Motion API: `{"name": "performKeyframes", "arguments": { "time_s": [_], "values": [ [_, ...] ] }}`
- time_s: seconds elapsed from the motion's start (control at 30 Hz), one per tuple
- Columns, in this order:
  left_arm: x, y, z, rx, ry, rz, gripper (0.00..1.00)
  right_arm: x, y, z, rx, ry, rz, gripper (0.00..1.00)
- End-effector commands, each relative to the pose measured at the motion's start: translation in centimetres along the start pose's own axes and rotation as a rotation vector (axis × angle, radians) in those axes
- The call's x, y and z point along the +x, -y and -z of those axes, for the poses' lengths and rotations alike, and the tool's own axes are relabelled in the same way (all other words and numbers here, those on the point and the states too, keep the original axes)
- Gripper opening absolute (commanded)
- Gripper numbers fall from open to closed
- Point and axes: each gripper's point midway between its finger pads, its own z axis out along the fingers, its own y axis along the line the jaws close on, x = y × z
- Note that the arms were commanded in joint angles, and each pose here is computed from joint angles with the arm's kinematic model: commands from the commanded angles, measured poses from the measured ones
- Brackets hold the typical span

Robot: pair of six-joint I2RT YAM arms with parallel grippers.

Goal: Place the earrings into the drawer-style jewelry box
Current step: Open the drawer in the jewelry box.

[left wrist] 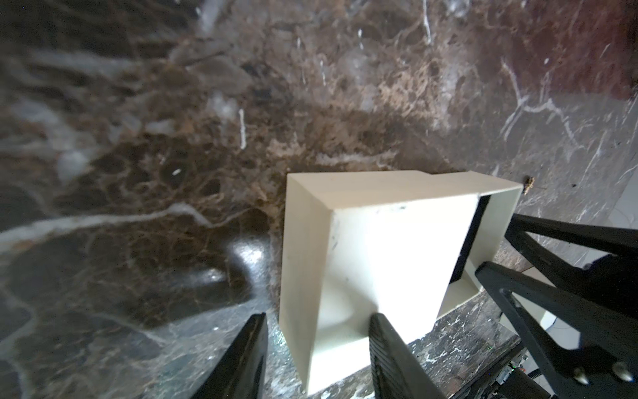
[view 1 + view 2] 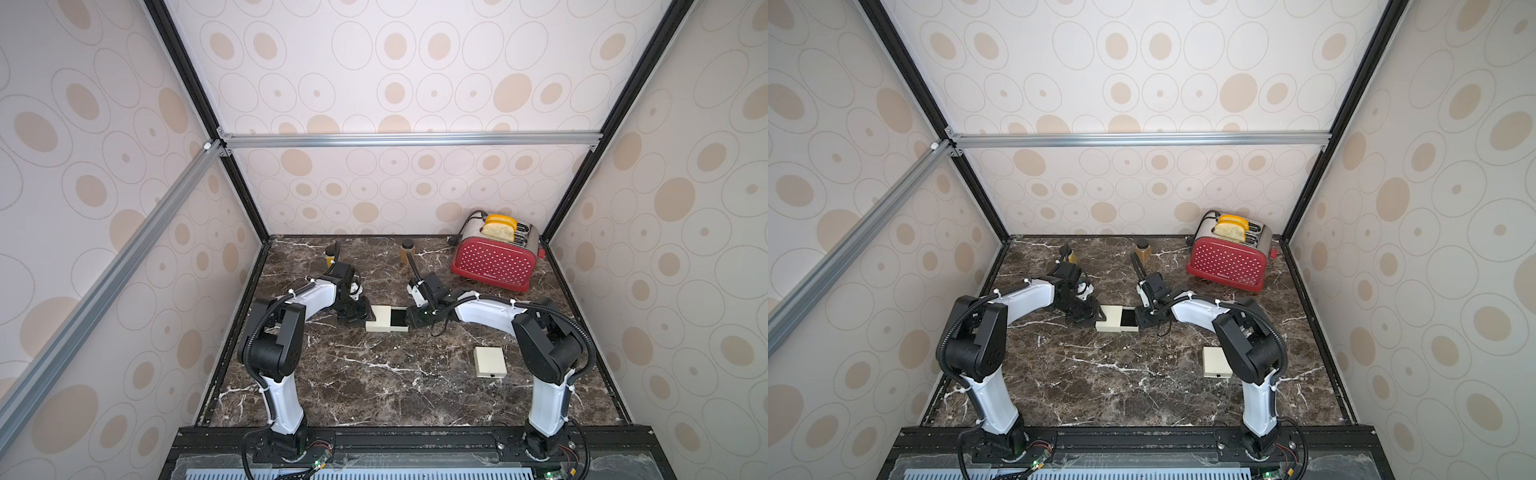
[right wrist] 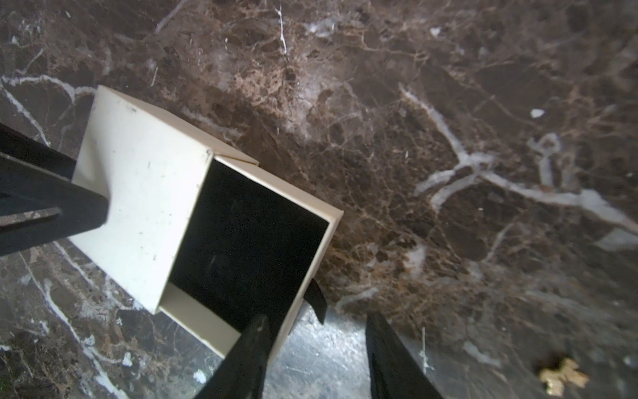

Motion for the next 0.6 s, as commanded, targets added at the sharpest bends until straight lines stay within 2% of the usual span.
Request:
{"name": "performKeyframes", "arguments": {
  "time_s": [0.0, 0.3, 0.43, 0.57],
  "values": [
    [1.3, -2.8, -0.7, -0.133, -0.039, 0.005, 0.52, -0.6, -0.6, 1.9, -0.001, 0.017, 0.024, 0.51],
    [-0.4, 0.6, 2.3, -0.075, 0.062, -0.045, 0.72, -0.7, -0.8, 4.5, 0.001, 0.050, 0.018, 0.54],
    [1.5, 4.4, 4.2, -0.079, 0.084, -0.141, 0.75, 1.5, 1.2, 6.4, 0.091, 0.056, 0.014, 0.57],
    [5.0, 8.6, 3.8, -0.114, 0.101, -0.285, 0.75, 4.9, 5.1, 8.0, 0.232, 0.051, -0.006, 0.60]
  ]
}}
